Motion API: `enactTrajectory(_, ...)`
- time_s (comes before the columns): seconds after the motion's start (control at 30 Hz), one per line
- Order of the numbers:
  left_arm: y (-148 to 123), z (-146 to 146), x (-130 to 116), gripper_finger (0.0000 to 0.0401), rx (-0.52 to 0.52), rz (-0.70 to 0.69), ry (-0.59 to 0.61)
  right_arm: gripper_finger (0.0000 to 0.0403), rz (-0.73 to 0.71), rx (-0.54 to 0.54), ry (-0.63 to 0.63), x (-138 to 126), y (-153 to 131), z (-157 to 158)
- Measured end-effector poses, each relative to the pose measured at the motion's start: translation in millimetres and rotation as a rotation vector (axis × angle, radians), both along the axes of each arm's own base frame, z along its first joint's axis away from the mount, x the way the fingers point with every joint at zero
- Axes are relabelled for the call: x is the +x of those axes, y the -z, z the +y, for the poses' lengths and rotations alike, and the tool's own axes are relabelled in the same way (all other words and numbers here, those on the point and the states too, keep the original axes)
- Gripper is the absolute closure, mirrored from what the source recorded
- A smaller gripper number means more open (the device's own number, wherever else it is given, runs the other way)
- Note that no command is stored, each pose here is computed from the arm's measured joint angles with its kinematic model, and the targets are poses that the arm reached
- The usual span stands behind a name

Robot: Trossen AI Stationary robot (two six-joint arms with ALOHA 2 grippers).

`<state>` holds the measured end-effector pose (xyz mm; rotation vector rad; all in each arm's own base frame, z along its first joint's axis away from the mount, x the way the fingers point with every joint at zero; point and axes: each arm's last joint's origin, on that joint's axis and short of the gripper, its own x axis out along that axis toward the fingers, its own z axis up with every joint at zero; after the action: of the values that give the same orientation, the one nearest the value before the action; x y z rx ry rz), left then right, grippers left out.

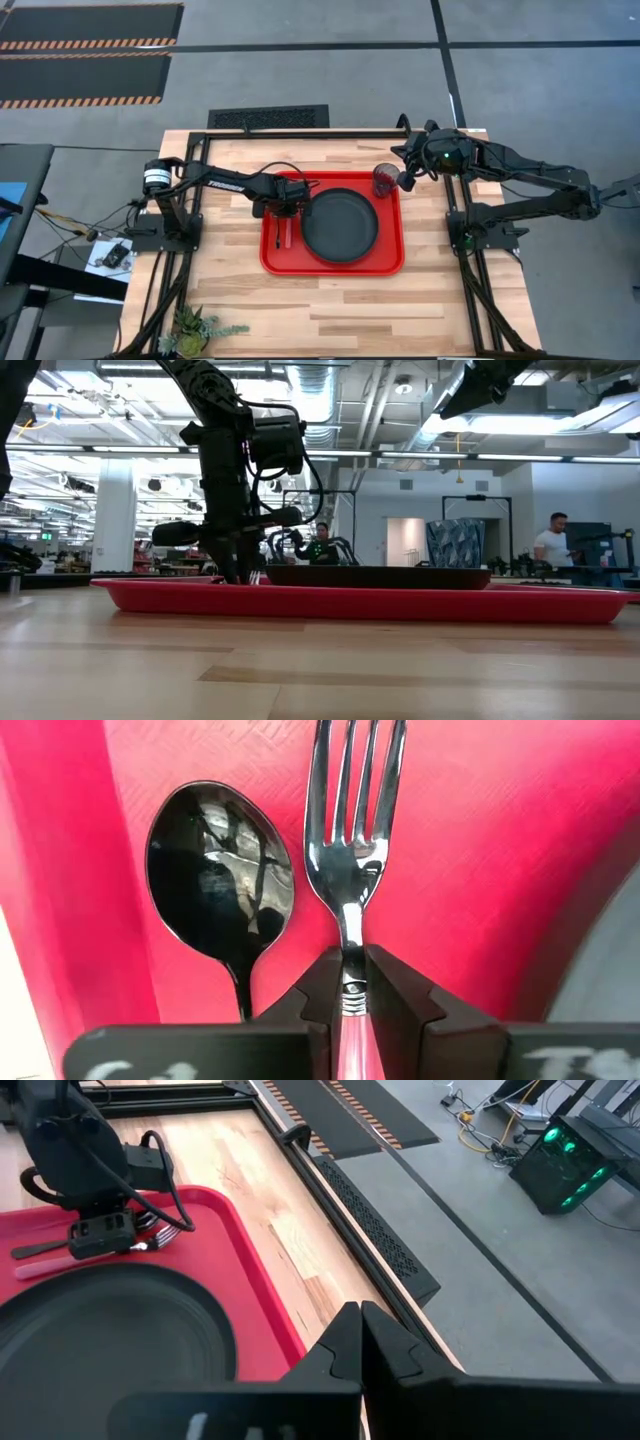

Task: Pick and place plate/cup/fork/spoon on tray
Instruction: Put the pink fork on the orange tray

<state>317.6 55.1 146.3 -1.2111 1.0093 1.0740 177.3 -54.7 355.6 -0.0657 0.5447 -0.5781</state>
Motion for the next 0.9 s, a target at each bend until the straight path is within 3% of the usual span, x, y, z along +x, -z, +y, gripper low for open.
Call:
enactTrajectory(0.47, -6.2, 1.2, 3.6, 0.0304, 0.015, 0.005, 0.041, 0.0392, 0.000, 0.000, 0.000, 0.0, 0.1, 0.0)
enactTrajectory(0.9, -5.7, 0.9, 1.2, 0.0298, 0.005, 0.029, 0.008, 0.0392, 0.001, 0.000, 0.001, 0.1, 0.2, 0.0)
